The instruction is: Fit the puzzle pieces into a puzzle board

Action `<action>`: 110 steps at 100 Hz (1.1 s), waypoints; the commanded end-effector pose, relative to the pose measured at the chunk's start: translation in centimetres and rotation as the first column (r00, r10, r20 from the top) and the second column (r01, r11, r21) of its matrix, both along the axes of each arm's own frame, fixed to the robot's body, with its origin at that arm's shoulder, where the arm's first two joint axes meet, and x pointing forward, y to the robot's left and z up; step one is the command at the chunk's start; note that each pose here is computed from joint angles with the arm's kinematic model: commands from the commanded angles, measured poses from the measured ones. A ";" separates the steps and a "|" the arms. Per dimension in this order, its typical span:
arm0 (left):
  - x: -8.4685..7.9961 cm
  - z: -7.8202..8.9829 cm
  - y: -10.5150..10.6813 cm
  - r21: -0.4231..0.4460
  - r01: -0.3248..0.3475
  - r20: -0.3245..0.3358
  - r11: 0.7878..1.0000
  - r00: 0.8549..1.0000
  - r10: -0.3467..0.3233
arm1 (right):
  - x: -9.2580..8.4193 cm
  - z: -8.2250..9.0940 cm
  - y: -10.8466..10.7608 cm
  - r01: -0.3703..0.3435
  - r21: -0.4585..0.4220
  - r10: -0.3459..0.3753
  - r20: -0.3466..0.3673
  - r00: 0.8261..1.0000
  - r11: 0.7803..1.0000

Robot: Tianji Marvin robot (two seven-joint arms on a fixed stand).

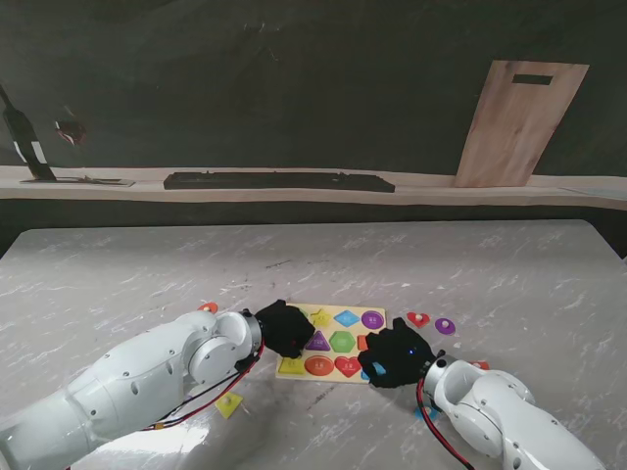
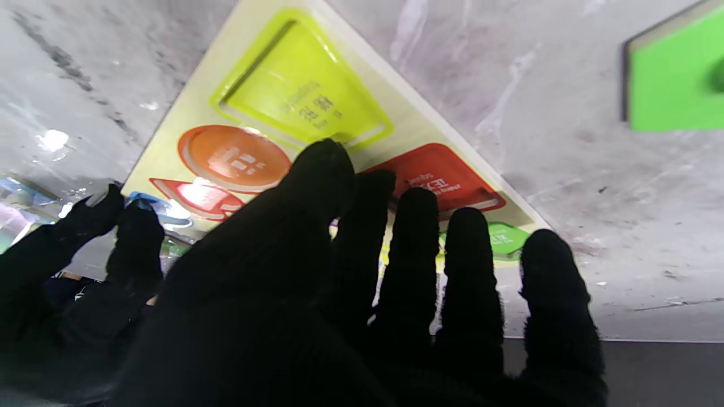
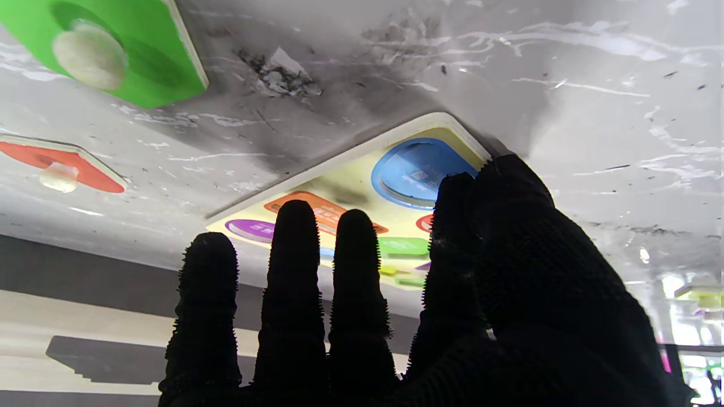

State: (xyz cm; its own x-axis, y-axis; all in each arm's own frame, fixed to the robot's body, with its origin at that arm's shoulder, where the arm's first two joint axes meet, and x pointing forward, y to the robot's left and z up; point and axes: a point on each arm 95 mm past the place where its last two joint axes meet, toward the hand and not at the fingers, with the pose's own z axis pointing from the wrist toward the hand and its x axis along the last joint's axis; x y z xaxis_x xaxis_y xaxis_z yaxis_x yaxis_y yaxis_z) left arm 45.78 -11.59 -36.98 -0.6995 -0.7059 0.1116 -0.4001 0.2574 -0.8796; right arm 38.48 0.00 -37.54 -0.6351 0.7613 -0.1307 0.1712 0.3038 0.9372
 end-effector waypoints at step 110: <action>-0.5 -1.3 2.1 0.057 -0.035 0.050 0.998 0.998 0.032 | 1.5 -0.3 1.0 0.049 0.052 -0.050 0.018 0.999 0.997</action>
State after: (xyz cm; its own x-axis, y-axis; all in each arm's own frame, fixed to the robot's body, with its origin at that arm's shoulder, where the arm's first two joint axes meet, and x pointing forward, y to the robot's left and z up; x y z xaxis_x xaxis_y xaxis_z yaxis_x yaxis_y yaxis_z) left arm 45.49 -10.66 -37.17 -0.6946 -0.7179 0.0469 -0.3471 0.2773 -0.8959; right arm 39.93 0.41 -37.83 -0.5927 0.7979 -0.1102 0.1689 0.2569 0.9516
